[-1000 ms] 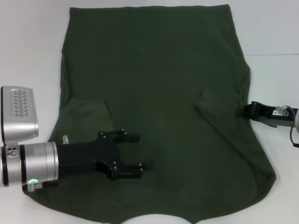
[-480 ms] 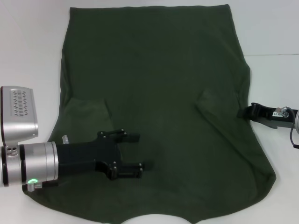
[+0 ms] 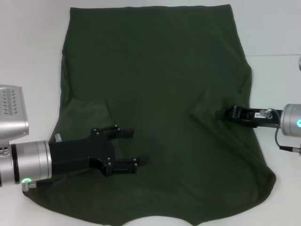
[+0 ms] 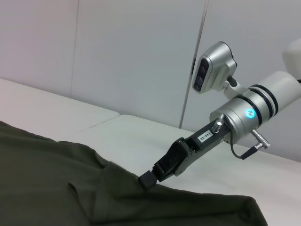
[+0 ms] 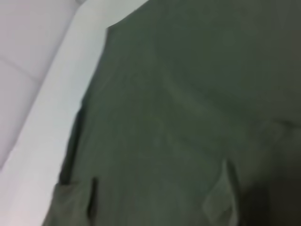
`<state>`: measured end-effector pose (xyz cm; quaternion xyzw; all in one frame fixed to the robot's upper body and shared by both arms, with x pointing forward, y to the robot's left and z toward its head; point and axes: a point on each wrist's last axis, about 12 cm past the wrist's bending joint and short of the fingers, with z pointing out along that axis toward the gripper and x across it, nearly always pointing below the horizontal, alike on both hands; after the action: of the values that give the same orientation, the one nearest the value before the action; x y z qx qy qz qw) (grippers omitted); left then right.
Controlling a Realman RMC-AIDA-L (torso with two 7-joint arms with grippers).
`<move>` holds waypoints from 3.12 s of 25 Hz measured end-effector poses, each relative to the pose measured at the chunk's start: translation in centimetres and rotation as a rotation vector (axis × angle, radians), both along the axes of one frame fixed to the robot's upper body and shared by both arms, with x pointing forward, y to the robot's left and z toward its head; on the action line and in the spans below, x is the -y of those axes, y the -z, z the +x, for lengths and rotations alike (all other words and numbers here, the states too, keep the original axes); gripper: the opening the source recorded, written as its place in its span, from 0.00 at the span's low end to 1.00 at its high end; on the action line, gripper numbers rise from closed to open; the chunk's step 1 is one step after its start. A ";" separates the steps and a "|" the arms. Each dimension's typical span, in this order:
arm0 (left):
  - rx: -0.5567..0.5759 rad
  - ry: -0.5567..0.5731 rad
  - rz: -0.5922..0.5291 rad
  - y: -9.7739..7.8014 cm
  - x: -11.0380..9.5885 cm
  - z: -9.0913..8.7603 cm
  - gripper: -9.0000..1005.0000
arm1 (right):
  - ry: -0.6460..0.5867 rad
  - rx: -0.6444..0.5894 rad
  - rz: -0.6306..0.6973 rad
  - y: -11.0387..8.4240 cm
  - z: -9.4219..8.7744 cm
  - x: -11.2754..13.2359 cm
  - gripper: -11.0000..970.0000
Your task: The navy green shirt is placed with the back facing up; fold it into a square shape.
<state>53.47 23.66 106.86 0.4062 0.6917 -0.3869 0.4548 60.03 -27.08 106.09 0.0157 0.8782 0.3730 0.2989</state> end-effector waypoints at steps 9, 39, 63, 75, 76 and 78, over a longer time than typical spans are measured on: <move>-0.002 -0.001 -0.001 0.0 0.0 -0.1 0.86 | -0.066 0.008 0.028 -0.2 -0.1 -1.6 0.01; -0.127 -0.284 -0.079 -0.4 -8.5 -5.3 0.85 | -0.257 0.368 0.186 0.1 -4.9 -2.1 0.91; -0.399 -0.598 -0.043 1.8 -13.9 -9.3 0.84 | -0.220 0.366 0.192 -0.2 -3.9 -2.5 0.91; -0.473 -0.615 -0.036 3.0 -13.6 -9.7 0.84 | -0.217 0.375 0.186 -0.4 -3.7 -2.2 0.91; -0.477 -0.611 -0.034 3.1 -13.5 -9.8 0.84 | -0.217 0.375 0.186 -0.4 -3.7 -2.2 0.91; -0.483 -0.601 -0.030 3.2 -13.4 -9.8 0.84 | -0.217 0.376 0.186 -0.4 -3.7 -2.2 0.90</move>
<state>43.65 37.04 103.69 0.0758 0.8613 -0.3312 0.3777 56.29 -24.83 106.48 -0.1213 0.7655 0.4787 0.4124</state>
